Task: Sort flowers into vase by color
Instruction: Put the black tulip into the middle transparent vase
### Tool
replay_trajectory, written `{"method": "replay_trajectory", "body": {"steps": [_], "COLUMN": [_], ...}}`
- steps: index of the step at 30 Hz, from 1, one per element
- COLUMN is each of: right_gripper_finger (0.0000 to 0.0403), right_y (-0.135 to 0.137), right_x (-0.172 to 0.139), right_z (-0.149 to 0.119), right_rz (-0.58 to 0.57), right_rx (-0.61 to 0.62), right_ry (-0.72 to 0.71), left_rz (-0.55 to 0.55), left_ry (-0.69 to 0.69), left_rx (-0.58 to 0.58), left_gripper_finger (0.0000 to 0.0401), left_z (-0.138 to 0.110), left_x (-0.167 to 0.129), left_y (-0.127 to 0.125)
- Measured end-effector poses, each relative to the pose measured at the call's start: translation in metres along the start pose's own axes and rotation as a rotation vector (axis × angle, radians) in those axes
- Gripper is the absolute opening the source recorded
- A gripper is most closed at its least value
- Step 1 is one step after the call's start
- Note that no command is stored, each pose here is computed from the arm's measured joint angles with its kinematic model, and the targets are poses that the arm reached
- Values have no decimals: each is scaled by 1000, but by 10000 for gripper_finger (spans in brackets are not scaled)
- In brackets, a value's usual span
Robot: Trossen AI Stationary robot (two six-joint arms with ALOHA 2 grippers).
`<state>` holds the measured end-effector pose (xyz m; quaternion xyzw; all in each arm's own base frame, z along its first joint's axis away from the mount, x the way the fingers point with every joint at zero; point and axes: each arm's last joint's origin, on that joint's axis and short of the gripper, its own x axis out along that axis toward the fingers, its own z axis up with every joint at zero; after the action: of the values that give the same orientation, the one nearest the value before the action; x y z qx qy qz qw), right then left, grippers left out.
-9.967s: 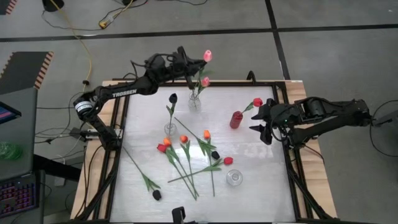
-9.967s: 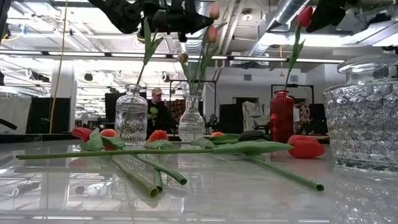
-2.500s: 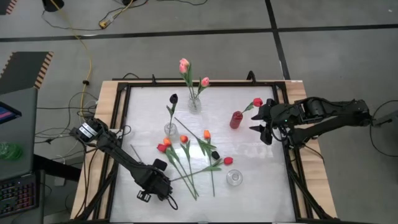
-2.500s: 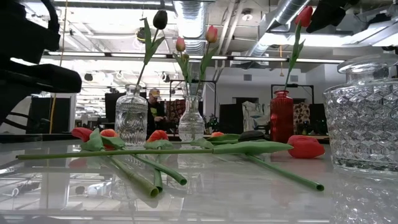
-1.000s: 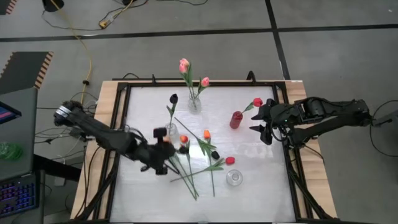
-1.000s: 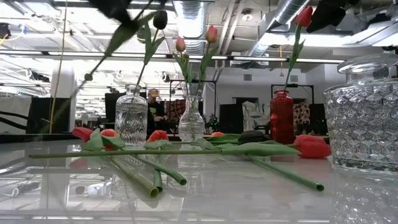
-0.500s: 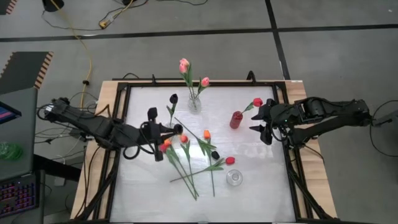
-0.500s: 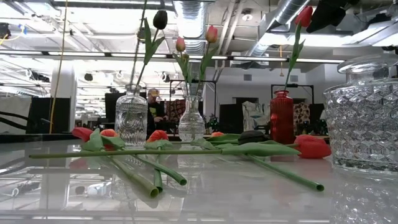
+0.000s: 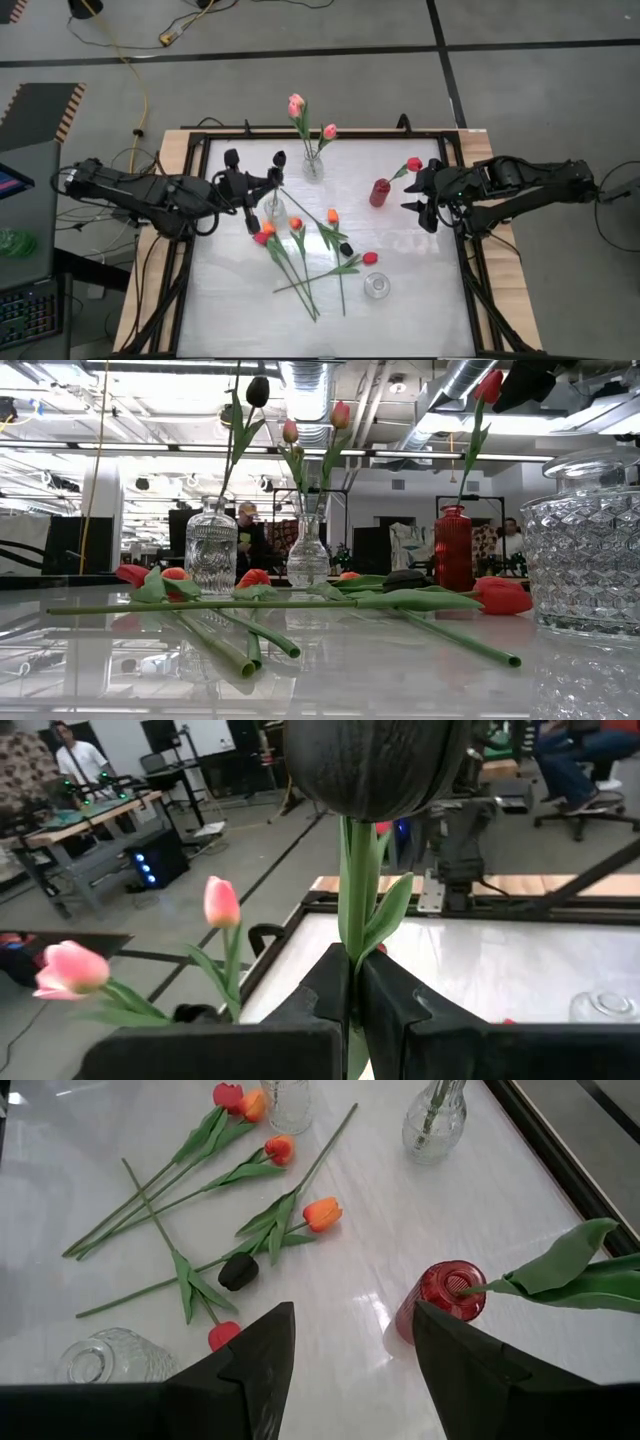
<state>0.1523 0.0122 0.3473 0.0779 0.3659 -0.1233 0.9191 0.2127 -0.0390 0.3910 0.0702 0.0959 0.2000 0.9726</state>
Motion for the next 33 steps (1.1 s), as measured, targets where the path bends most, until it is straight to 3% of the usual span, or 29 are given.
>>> {"method": "replay_trajectory", "body": {"steps": [11, 20, 33], "right_gripper_finger": [230, 230, 230], "right_y": [0, 0, 0], "right_x": [0, 0, 0], "right_z": [0, 0, 0], "right_rz": [0, -1, -1], "right_rx": [0, 0, 0], "right_ry": [0, 0, 0], "left_rz": [41, 101, 85], "left_ry": [-30, 95, 21], "left_rx": [-25, -43, -39], "left_gripper_finger": [0, 0, 0], "left_z": [5, -12, -3], "left_x": [-10, -8, -8], "left_y": [14, 13, 13]}}
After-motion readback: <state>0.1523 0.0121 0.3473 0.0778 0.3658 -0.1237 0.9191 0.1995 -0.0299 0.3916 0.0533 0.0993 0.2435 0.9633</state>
